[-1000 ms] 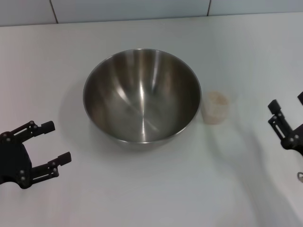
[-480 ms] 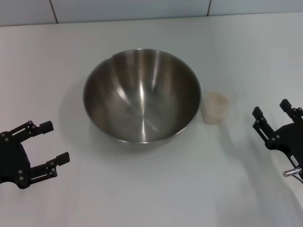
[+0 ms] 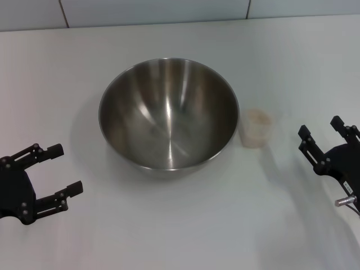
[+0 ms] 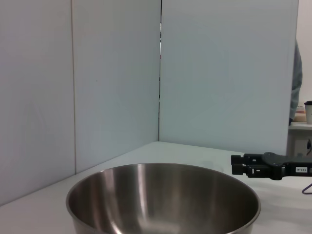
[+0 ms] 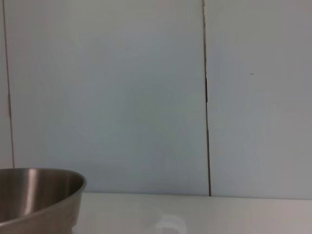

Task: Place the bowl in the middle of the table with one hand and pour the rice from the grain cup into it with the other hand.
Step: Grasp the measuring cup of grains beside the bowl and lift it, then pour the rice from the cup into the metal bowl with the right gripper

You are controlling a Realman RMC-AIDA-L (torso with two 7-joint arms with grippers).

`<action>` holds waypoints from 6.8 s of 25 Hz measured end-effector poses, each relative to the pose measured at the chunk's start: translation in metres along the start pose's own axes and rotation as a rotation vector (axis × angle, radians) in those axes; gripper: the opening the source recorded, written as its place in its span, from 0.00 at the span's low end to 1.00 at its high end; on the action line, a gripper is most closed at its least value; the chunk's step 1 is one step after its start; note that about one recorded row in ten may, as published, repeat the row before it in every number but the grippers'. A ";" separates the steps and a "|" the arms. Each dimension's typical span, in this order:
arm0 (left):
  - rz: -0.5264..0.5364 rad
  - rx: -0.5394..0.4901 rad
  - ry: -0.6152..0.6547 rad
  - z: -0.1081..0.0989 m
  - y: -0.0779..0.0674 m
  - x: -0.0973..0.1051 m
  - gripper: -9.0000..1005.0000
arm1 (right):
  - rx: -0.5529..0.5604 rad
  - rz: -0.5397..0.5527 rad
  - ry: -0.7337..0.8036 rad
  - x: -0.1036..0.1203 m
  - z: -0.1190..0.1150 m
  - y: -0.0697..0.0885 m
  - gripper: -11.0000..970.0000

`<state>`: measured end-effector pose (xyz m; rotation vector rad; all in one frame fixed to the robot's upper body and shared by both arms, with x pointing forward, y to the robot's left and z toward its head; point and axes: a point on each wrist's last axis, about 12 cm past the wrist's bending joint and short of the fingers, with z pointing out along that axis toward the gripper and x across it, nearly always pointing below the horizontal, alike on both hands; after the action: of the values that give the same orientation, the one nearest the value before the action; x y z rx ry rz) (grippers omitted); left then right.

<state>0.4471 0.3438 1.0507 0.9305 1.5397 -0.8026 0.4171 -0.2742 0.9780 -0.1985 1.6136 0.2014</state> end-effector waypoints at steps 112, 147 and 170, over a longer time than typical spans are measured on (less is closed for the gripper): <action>0.005 -0.048 -0.028 0.007 0.003 -0.001 0.81 | 0.037 -0.022 -0.358 -0.057 0.046 -0.024 0.03; 0.008 -0.055 -0.028 0.004 0.003 0.000 0.81 | -0.658 -0.103 -0.202 -0.096 0.151 0.042 0.03; -0.007 -0.102 -0.044 0.000 0.004 0.000 0.81 | -0.687 -0.667 -0.400 -0.128 0.168 0.016 0.03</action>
<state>0.4507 0.3454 1.0506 0.8280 1.5316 -0.7379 0.5820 -0.2158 1.0974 -1.1299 0.9615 0.2499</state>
